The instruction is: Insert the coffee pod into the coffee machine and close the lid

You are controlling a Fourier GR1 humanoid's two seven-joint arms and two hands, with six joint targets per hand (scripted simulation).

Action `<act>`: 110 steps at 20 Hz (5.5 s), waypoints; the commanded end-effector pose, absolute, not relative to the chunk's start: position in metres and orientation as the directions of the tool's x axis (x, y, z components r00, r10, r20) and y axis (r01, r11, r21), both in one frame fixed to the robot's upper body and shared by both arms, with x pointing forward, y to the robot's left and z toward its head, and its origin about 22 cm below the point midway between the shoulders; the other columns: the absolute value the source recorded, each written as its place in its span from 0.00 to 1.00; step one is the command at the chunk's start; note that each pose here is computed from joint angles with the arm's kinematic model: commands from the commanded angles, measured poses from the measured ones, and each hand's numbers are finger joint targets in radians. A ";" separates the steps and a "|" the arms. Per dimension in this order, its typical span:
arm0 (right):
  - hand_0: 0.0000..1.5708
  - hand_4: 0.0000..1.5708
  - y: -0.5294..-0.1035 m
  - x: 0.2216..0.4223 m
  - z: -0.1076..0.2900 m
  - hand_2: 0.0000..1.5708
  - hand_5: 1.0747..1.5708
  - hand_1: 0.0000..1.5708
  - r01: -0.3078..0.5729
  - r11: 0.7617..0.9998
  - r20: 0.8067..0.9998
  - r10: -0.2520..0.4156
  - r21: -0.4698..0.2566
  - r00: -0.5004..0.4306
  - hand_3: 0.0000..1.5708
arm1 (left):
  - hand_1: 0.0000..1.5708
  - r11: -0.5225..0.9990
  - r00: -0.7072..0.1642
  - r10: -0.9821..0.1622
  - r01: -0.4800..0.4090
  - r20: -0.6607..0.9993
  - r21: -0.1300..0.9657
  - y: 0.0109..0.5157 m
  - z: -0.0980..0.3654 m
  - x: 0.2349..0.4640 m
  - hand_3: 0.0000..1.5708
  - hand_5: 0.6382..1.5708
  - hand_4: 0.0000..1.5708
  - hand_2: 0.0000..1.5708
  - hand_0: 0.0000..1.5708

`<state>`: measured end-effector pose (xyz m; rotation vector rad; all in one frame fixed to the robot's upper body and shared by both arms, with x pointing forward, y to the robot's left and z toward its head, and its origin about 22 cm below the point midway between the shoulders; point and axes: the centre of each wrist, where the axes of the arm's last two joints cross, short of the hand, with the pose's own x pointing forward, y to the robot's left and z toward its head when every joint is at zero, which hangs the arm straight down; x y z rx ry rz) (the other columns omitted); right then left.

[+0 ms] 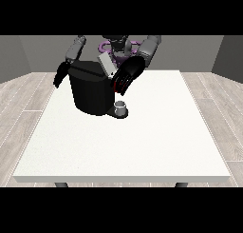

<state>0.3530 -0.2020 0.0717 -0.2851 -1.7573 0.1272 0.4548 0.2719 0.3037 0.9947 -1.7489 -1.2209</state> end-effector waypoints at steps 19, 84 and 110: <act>0.00 0.00 -0.253 0.282 -0.045 0.00 1.00 0.00 0.206 0.949 0.960 0.198 -0.238 0.199 0.00 | 0.00 0.809 -0.247 -0.459 0.282 0.853 0.516 0.227 0.068 0.432 0.00 1.00 0.27 0.00 0.00; 0.00 0.08 -0.198 0.418 0.131 0.00 1.00 0.00 -0.133 0.961 0.963 0.220 -0.241 -0.155 0.00 | 0.00 0.960 -0.141 -0.188 0.184 0.972 0.213 0.265 0.032 0.305 0.00 1.00 0.22 0.00 0.00; 0.00 0.06 -0.169 0.409 0.241 0.00 1.00 0.00 -0.008 0.914 0.878 0.387 -0.405 -0.283 0.00 | 0.00 0.917 -0.305 -0.138 0.321 0.942 0.238 0.218 0.059 0.325 0.00 1.00 0.25 0.00 0.00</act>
